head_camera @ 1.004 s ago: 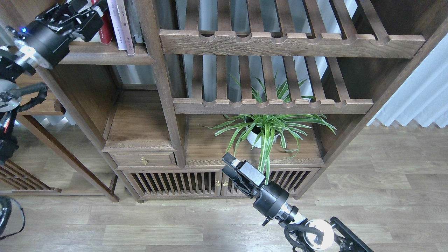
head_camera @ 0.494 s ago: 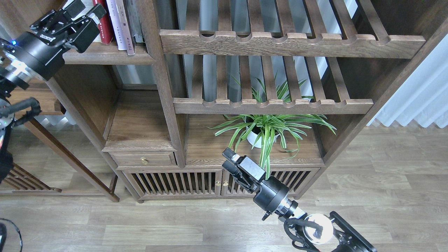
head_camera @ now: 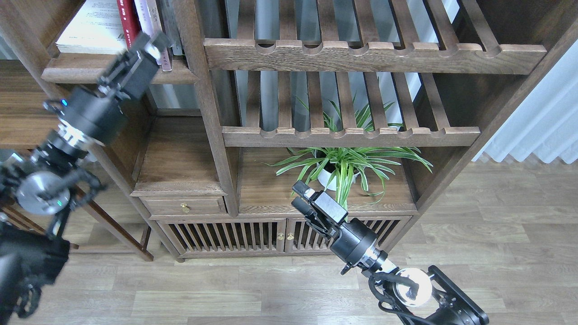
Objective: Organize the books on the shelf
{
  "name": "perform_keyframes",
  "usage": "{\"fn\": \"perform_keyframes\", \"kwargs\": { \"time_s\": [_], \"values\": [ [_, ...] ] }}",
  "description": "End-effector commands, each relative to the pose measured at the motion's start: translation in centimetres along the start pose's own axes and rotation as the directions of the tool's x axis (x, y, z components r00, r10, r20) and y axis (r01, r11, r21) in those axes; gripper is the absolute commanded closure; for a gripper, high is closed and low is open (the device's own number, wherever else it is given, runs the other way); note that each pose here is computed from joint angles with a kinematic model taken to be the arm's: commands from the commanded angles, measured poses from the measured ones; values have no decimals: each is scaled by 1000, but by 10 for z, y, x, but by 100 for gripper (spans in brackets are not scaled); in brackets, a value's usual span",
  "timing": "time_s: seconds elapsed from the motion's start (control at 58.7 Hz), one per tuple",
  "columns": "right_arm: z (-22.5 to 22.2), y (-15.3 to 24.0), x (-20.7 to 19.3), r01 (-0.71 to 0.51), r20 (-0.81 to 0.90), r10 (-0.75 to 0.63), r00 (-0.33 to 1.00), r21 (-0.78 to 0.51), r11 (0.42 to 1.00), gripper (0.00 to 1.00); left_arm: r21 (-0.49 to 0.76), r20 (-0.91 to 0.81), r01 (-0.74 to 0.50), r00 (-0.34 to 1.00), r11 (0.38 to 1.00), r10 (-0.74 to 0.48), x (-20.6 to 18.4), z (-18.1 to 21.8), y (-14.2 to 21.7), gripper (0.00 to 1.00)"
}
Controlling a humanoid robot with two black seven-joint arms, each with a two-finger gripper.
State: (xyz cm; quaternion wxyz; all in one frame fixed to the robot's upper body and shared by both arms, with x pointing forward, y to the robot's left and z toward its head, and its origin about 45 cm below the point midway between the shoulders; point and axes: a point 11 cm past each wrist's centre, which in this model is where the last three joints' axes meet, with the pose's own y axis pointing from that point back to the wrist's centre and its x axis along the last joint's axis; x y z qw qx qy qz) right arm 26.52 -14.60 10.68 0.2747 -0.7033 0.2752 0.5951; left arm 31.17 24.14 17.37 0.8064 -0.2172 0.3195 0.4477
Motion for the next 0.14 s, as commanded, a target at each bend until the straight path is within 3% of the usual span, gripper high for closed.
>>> {"fn": "perform_keyframes", "kwargs": {
  "time_s": [0.0, 0.119],
  "values": [
    [0, 0, 0, 1, 0, -1, 1000, -1, 1000, 1, 46, -48, -57, 997, 997, 59, 11, -27, 23, 17],
    [2, 0, 0, -2, -1, 2, 1000, -6, 1000, 1, 56, -63, -68, 995, 996, 72, 13, -34, 27, 16]
  ]
}}
